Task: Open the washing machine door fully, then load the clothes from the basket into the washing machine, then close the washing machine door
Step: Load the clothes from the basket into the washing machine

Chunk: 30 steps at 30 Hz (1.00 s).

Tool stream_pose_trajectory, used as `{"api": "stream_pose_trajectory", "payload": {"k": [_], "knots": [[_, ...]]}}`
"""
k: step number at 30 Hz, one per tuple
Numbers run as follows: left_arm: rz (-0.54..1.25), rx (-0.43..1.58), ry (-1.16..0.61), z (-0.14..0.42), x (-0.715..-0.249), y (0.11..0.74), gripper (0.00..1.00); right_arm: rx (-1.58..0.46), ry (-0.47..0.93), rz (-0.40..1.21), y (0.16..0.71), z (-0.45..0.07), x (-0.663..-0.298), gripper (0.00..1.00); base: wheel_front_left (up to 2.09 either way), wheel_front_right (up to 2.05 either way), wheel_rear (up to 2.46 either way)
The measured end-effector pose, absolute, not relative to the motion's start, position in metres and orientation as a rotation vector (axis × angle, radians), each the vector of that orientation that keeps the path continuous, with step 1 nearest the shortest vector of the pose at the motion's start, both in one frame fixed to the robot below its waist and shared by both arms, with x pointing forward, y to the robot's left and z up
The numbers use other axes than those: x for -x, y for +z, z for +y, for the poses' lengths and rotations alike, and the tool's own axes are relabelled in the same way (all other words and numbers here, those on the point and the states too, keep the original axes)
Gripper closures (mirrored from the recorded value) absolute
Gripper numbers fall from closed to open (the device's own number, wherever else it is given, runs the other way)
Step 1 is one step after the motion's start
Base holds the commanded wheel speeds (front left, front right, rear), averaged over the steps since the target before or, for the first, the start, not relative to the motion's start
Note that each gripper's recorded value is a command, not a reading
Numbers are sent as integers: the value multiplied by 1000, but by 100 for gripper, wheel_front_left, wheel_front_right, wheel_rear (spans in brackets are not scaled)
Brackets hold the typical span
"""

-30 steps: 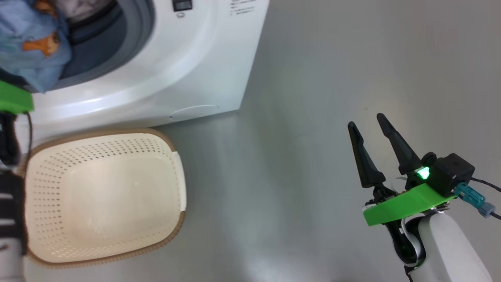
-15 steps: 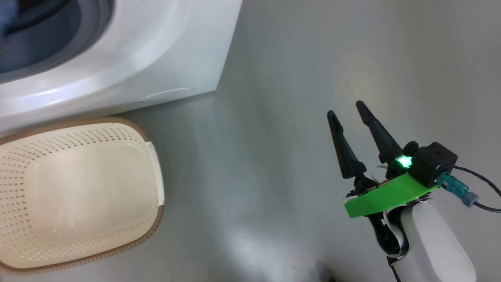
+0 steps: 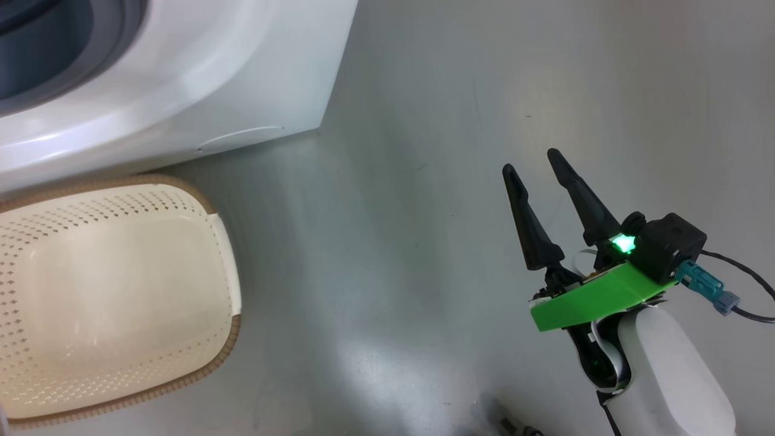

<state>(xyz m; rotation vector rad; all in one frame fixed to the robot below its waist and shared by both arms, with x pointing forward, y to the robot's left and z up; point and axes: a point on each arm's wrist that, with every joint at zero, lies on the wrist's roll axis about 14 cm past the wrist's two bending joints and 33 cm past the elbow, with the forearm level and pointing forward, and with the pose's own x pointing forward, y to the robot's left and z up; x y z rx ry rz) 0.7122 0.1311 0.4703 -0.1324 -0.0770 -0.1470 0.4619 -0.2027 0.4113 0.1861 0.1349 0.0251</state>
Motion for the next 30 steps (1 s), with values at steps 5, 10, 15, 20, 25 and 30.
{"api": "stream_pose_trajectory", "payload": {"k": [5, 10, 15, 20, 25, 30], "knots": [[-61, 140, -136, 134, -710, 465, 0, -190, 33, 136, 410, -200, -464, 0, 0, 0, 0], [-44, 154, -129, 135, -704, 459, 0, -193, 43, 128, 412, -197, -467, 0, 0, 0, 0], [4, 170, -126, 134, -686, 441, 0, -192, 49, 104, 419, -196, -472, 0, 0, 0, 0], [39, 175, -131, 131, -664, 429, 0, -182, 60, 86, 427, -197, -474, 0, 0, 0, 0], [52, 185, -124, 132, -643, 426, 0, -167, 74, 73, 432, -199, -476, 0, 0, 0, 0], [66, 180, -122, 137, -618, 422, 0, -156, 94, 59, 438, -197, -478, 0, 0, 0, 0]]}}
